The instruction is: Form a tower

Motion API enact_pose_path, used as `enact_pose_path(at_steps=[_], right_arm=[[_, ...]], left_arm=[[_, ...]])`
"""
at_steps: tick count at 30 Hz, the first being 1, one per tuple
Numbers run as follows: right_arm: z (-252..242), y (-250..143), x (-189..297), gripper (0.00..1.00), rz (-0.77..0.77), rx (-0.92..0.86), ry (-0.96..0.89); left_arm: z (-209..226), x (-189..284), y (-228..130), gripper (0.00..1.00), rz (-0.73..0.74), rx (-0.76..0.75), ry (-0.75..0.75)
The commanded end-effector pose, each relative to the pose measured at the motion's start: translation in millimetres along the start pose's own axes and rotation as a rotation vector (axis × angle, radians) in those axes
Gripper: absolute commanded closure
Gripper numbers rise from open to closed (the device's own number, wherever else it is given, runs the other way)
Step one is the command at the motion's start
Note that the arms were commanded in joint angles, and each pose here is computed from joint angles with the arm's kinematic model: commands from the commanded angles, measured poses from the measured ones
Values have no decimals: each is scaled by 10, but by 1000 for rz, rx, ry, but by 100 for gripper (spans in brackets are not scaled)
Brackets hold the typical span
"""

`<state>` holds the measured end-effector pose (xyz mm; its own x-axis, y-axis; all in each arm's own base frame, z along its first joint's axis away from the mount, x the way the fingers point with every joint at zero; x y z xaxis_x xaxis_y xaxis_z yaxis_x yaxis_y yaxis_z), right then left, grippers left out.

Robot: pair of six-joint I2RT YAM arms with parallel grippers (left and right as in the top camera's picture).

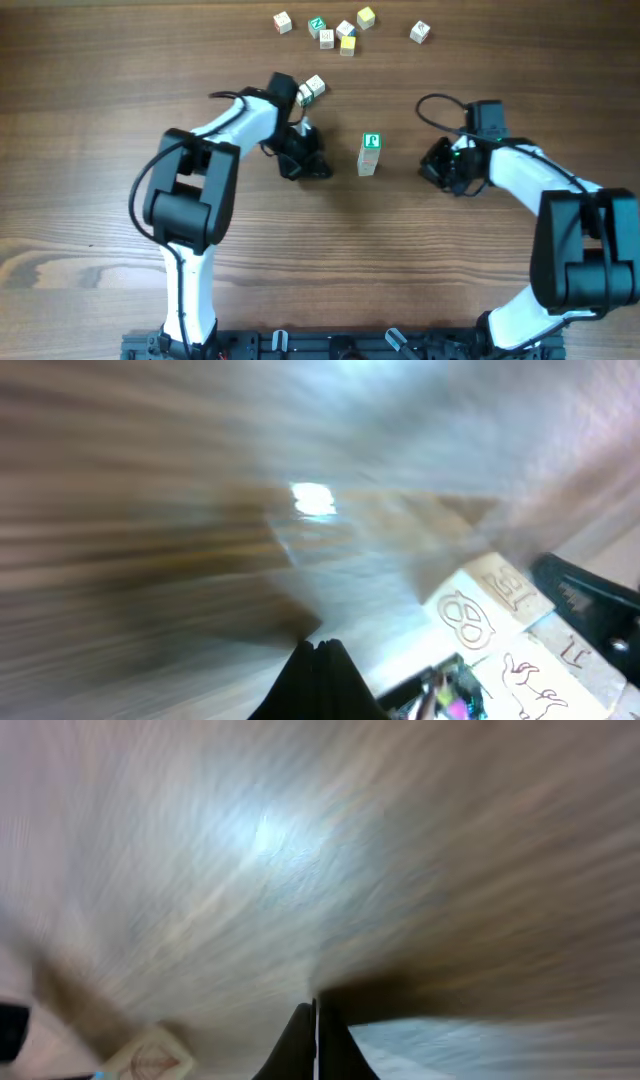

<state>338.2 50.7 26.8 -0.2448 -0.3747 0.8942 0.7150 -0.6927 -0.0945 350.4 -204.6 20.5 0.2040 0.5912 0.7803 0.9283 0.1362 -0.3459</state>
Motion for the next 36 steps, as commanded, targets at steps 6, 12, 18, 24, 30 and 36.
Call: enact_pose_path(at_steps=[6, 12, 18, 24, 30, 36], right_arm=[[962, 418, 2217, 95, -496, 454, 198], [856, -259, 3254, 89, -746, 600, 258], [628, -873, 3988, 0, -1008, 697, 322], [305, -1033, 3772, 0, -895, 649, 222], [-66, -988, 3566, 0, -823, 682, -40], [-308, -1211, 3336, 0, -651, 719, -123]], left_arm=[[136, 2080, -139, 96, -673, -55, 277], [-231, 3146, -1103, 96, -1043, -181, 167], [-155, 3517, -1751, 0, -1206, -196, 150], [-122, 3503, -1812, 0, -1197, -193, 154], [-120, 3479, -1765, 0, -1185, -188, 162], [-119, 3475, -1757, 0, -1183, -188, 163]])
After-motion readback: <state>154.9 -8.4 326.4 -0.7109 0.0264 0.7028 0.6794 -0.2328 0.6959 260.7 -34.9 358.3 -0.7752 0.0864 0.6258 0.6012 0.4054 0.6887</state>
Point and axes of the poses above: each gripper's point midway between its finger pads, its own x axis back along the fingers, its own z axis along the line the jaws close on, y = z × x, the point moved 3 cm from there along x, back along the fingers, and after that the axes turned 5 degrees about -x, right-handed, at the moved point
